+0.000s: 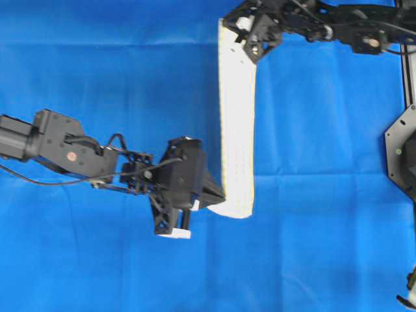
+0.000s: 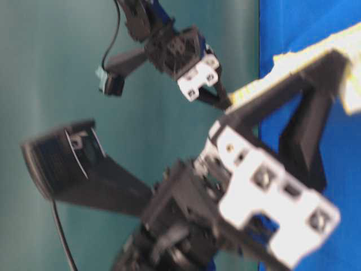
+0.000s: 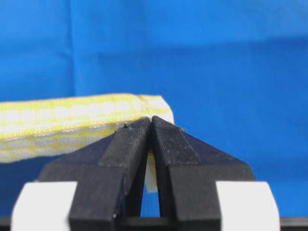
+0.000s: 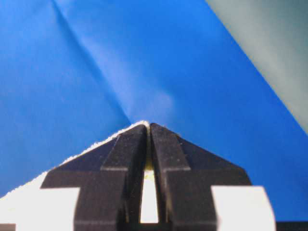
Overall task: Fold the yellow towel.
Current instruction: 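Lay the strip vertically on the table, lowering both held ends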
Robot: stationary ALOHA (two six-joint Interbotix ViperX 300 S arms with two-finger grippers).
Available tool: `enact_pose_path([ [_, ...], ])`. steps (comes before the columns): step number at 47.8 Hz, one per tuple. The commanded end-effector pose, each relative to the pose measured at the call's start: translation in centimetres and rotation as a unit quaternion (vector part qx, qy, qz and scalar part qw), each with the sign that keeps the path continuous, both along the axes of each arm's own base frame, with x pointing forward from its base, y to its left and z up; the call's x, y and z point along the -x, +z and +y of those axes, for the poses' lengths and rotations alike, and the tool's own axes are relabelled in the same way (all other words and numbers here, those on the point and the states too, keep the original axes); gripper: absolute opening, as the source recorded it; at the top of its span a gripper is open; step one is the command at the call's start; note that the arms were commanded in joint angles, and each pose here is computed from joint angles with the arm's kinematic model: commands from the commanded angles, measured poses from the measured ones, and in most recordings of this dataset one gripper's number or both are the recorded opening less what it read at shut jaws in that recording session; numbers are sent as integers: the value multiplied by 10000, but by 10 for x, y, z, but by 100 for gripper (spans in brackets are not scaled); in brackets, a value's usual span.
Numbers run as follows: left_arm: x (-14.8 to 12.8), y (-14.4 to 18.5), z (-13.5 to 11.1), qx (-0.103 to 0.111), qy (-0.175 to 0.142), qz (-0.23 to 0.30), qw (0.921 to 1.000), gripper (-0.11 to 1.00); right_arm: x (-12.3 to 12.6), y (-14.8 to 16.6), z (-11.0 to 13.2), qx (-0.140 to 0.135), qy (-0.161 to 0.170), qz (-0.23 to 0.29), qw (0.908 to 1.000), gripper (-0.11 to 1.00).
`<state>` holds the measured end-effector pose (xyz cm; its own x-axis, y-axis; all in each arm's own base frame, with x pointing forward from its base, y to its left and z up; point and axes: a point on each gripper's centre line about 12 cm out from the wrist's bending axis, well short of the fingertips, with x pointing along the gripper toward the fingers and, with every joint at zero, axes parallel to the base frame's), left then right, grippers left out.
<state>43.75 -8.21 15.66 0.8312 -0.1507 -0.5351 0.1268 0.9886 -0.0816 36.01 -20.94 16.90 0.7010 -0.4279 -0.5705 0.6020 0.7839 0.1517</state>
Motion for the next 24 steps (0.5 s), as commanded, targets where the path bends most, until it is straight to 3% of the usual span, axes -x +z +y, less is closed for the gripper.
enact_pose_path([
  [1,12,19,-15,150,-129,-298,9994,2,-14,17,-7,161,5,-240,9996,2],
  [10,29,10,-10,305,-12,-165,9994,2,-28,10,-5,135,100,-211,9996,2],
  [24,36,3,-9,293,-1,-51,9996,2,-33,4,-3,108,161,-156,9997,2],
])
